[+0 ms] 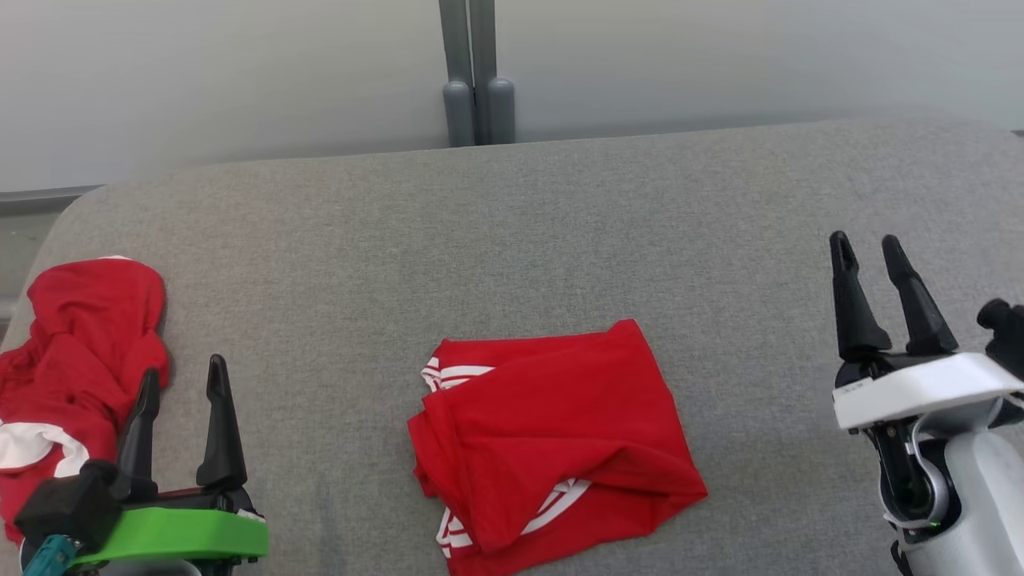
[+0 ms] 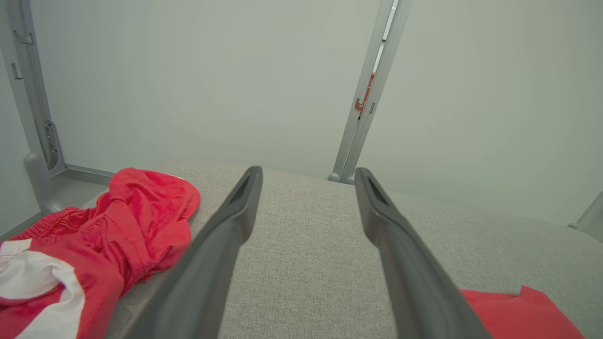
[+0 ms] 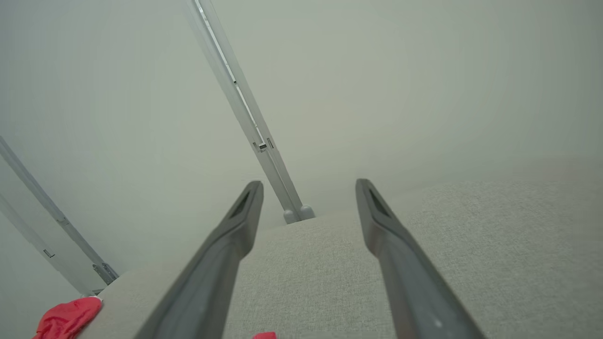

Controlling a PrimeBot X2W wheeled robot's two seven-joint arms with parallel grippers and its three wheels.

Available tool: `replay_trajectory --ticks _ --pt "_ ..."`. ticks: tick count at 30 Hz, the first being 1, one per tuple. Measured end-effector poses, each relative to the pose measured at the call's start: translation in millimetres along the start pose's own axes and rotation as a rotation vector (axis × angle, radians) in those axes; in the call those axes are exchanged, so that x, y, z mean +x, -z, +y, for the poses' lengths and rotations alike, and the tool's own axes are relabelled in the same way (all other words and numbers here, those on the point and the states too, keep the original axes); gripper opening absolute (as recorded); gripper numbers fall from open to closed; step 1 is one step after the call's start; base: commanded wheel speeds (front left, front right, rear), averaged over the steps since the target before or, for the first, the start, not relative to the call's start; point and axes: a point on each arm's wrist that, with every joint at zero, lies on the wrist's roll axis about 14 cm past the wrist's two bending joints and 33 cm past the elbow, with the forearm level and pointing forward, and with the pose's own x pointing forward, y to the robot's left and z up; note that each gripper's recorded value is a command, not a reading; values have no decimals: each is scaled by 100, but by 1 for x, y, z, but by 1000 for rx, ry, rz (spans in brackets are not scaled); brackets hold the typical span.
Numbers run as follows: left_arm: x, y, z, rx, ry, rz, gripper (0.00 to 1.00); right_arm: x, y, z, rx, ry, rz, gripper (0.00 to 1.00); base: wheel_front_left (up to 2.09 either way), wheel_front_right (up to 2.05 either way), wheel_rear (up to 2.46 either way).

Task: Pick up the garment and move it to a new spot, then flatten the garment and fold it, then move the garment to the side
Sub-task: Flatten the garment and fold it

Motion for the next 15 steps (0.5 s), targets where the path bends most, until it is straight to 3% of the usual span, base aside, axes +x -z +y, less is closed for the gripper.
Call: replay_trajectory --ticks 5,15 --pt "6 1 -2 7 8 -2 100 -15 3 -9 -3 65 10 100 0 0 0" --pt "3 2 1 15 1 1 100 -18 30 2 -14 64 126 100 0 0 0"
